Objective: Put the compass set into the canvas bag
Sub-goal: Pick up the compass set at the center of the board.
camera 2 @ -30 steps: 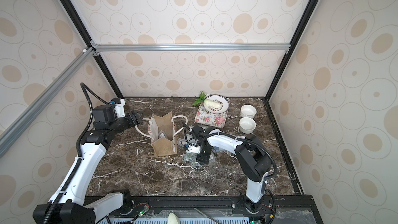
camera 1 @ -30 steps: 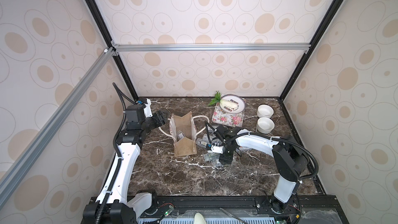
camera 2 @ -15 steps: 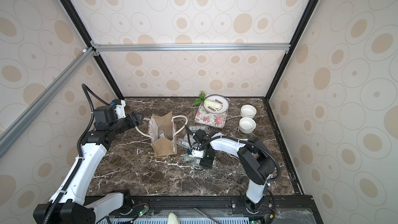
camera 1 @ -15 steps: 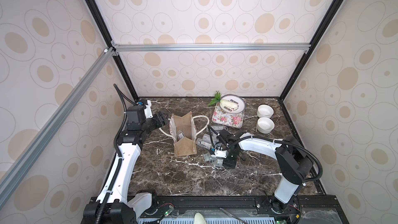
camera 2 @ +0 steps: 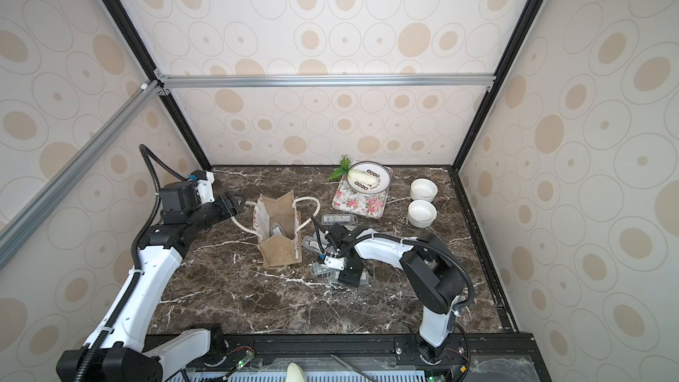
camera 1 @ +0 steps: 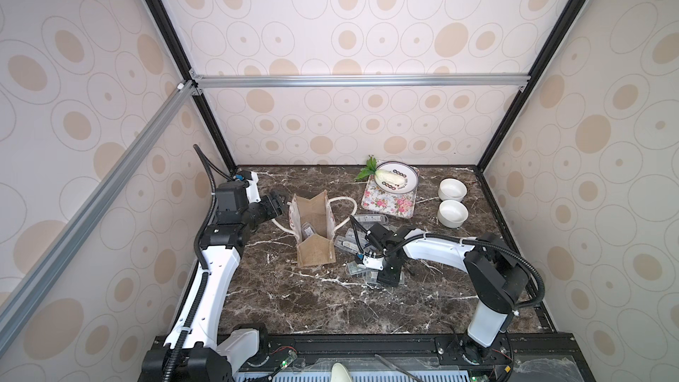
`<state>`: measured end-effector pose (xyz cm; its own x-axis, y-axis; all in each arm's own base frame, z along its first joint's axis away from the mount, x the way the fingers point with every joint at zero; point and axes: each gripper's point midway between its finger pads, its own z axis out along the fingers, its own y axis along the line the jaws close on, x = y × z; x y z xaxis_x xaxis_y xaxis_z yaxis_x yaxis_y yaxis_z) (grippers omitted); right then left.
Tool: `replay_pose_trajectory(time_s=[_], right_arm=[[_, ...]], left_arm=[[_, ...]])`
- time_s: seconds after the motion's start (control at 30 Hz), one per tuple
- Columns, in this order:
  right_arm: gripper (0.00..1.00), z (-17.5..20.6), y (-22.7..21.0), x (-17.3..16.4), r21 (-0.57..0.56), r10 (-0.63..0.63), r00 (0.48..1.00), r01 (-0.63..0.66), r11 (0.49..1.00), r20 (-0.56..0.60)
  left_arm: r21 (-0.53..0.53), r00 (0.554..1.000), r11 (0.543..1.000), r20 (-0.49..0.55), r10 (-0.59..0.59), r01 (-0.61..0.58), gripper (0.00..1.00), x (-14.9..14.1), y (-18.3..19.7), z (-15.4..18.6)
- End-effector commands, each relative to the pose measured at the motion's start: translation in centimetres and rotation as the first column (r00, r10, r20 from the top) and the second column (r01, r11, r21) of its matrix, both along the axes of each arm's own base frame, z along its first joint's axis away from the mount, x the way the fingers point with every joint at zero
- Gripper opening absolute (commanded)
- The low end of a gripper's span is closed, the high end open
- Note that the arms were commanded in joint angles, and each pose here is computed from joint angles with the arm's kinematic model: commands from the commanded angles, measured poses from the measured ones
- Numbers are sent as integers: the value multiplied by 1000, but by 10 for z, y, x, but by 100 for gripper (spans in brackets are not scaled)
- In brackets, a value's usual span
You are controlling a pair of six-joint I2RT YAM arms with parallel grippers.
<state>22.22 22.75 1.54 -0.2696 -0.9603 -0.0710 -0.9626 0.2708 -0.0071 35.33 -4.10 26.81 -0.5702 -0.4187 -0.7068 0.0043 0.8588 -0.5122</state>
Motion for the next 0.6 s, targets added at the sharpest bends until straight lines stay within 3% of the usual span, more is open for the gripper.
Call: replay_pose_trajectory(time_s=[0.0,0.57], right_arm=[[65,-14,0,-6,-19,14,999,-15,1000,-31],[46,13,8,-14,47,27,999,-29,998,29]], left_arm=[[10,1000,1000,24,18,-18,71,-2,5,7],[9,1000,1000,26,16,-16,72,-4,5,5]])
